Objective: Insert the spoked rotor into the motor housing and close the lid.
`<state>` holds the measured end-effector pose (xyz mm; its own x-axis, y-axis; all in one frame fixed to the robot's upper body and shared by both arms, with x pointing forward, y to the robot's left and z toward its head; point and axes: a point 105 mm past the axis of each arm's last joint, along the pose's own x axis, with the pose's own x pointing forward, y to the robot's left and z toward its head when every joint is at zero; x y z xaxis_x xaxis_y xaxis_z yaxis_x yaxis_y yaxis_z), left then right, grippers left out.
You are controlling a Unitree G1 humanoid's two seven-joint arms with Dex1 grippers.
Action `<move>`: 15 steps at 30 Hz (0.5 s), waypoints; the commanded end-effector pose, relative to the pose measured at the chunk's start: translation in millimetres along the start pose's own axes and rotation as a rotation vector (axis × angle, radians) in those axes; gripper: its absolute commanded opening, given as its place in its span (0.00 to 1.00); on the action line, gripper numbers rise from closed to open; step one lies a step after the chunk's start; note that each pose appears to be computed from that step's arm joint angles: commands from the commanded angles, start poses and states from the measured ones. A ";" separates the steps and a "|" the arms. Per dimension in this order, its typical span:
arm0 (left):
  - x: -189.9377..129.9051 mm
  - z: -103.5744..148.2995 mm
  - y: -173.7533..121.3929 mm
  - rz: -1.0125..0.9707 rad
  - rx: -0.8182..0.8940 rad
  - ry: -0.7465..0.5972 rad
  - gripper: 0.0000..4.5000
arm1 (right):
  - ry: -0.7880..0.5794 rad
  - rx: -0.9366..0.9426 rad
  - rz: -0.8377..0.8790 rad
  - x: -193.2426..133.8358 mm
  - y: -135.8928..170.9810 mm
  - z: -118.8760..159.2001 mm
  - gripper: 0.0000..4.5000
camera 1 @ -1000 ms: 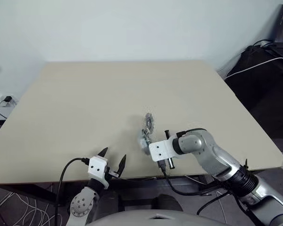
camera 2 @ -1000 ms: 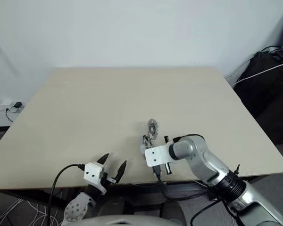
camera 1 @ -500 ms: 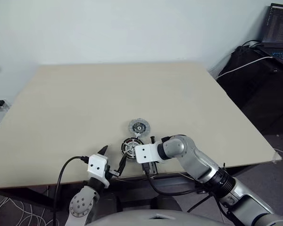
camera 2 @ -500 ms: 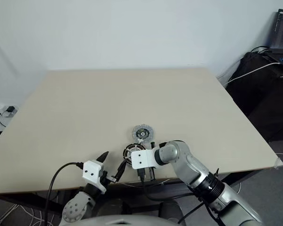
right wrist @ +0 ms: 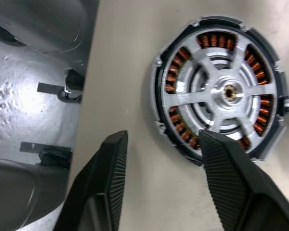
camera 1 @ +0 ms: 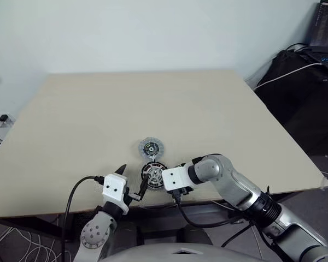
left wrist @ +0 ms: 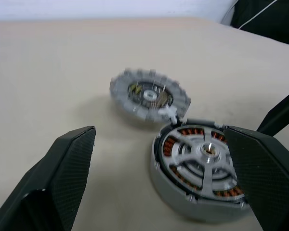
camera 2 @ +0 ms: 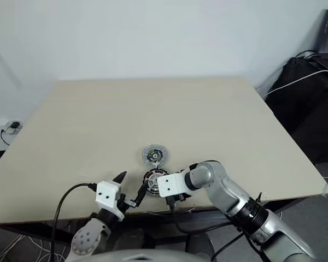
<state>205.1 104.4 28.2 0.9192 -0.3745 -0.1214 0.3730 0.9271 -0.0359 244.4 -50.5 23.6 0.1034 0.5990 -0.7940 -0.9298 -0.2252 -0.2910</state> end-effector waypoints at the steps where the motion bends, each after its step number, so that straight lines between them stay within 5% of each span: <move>1: 0.1 19.0 -1.9 -0.009 0.019 -0.048 1.00 | -0.042 -0.075 -0.048 -9.6 -13.1 16.4 0.53; 15: 0.2 19.8 -3.0 0.005 0.015 -0.044 1.00 | 0.031 -0.119 0.055 6.6 -4.5 0.1 0.53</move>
<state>204.2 104.1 32.9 0.9203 -0.3654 -0.1394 0.3643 0.9306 -0.0342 245.0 -45.4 18.4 0.0554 0.5678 -0.8213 -0.8951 -0.3362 -0.2928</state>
